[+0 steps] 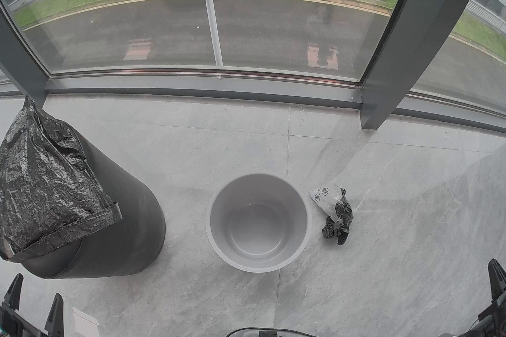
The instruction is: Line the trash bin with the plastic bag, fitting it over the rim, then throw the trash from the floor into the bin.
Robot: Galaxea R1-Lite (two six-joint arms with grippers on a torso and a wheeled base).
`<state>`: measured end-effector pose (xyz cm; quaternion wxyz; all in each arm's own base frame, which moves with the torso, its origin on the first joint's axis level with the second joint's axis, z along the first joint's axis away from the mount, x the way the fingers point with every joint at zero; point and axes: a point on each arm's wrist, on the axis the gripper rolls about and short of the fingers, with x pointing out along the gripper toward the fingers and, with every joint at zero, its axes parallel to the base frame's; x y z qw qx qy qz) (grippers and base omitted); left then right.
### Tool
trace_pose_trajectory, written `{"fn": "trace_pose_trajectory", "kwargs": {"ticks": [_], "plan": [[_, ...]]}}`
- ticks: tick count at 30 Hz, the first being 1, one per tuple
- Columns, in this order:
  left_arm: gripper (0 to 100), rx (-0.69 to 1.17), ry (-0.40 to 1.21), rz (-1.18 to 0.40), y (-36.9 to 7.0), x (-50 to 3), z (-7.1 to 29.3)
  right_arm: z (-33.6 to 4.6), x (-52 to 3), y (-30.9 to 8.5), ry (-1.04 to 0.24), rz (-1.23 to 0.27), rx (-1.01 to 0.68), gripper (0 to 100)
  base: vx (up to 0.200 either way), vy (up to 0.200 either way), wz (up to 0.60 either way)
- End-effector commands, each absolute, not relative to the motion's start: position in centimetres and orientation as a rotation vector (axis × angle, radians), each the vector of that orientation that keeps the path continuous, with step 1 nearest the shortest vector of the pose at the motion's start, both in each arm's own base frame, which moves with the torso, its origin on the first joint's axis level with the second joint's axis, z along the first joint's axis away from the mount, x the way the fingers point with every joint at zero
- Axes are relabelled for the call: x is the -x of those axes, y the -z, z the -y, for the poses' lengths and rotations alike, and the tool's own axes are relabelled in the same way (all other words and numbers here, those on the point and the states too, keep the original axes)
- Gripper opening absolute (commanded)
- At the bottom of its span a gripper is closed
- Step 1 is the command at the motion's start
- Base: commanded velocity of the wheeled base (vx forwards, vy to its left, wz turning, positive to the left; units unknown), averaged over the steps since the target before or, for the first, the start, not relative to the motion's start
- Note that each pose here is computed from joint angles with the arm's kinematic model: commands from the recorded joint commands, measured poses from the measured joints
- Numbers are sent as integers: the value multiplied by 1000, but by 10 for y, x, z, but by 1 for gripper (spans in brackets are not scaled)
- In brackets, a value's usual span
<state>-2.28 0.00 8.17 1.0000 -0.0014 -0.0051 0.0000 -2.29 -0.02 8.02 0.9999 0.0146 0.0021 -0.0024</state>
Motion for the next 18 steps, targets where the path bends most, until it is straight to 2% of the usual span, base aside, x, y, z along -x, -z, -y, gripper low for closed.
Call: {"fn": "trace_pose_trajectory", "kwargs": {"ticks": [1,4,6,12,17,18], "plan": [[100,107,-8,146,-123,33,-1,0,25,-82,1,25,-40,0,0,0,0],[100,157,9,150,-168,33,0,1,36,-155,-47,151,-214,0,0,0,0],[100,102,22,133,-175,30,0,0,30,-183,-77,122,-253,0,0,0,0],[100,16,175,49,-169,21,4,-4,-15,-206,-201,12,-153,0,0,0,0],[100,-247,273,-61,-173,-6,6,-12,-61,-221,-297,3,-157,0,0,0,0],[100,-349,327,-96,-174,-17,7,-18,-75,-221,-337,-18,-163,0,0,0,0]]}}
